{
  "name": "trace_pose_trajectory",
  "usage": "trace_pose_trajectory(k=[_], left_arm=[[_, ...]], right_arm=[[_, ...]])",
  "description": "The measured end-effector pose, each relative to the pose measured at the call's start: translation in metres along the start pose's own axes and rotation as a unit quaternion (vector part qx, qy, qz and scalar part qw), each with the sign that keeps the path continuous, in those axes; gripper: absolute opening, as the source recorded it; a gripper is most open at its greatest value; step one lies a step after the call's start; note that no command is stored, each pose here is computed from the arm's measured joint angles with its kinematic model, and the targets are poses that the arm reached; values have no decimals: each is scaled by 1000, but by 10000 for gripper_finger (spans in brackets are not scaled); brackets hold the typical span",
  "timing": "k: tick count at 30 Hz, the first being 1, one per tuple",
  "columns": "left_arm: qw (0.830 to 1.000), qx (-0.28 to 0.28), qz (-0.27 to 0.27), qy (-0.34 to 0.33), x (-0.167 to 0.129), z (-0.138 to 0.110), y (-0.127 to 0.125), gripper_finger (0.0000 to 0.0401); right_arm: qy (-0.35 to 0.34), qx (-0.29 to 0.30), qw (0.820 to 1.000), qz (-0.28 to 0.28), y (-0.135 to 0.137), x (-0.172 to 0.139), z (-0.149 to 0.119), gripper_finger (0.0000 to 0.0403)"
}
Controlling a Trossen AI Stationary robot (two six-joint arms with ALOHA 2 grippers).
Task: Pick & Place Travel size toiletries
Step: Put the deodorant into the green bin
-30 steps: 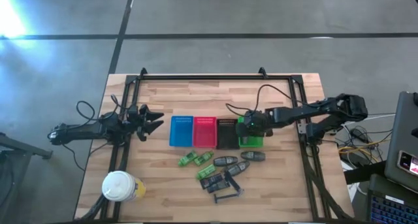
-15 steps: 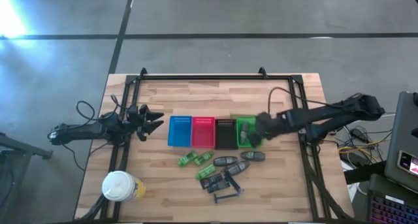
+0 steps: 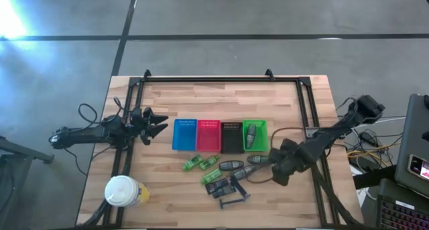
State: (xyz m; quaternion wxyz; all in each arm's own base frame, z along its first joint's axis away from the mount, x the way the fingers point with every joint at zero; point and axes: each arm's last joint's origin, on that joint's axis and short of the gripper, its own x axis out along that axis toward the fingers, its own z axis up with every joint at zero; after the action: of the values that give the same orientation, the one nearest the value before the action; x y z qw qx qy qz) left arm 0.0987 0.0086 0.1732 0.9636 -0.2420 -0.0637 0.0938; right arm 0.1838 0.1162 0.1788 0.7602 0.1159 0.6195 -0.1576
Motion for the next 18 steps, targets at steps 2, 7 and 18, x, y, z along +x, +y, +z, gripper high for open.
trace_pose_trajectory(k=[2, 7, 18], left_arm=[[1000, 0, 0, 0, 0, 0, 0, 234], [1000, 0, 0, 0, 0, 0, 0, 234], [1000, 0, 0, 0, 0, 0, 0, 234]], right_arm=[[6, -23, 1000, -7, 4, 7, 2, 330], [6, -51, 999, -9, 11, 21, 8, 315], [6, -79, 996, -32, 6, 34, 20, 329]])
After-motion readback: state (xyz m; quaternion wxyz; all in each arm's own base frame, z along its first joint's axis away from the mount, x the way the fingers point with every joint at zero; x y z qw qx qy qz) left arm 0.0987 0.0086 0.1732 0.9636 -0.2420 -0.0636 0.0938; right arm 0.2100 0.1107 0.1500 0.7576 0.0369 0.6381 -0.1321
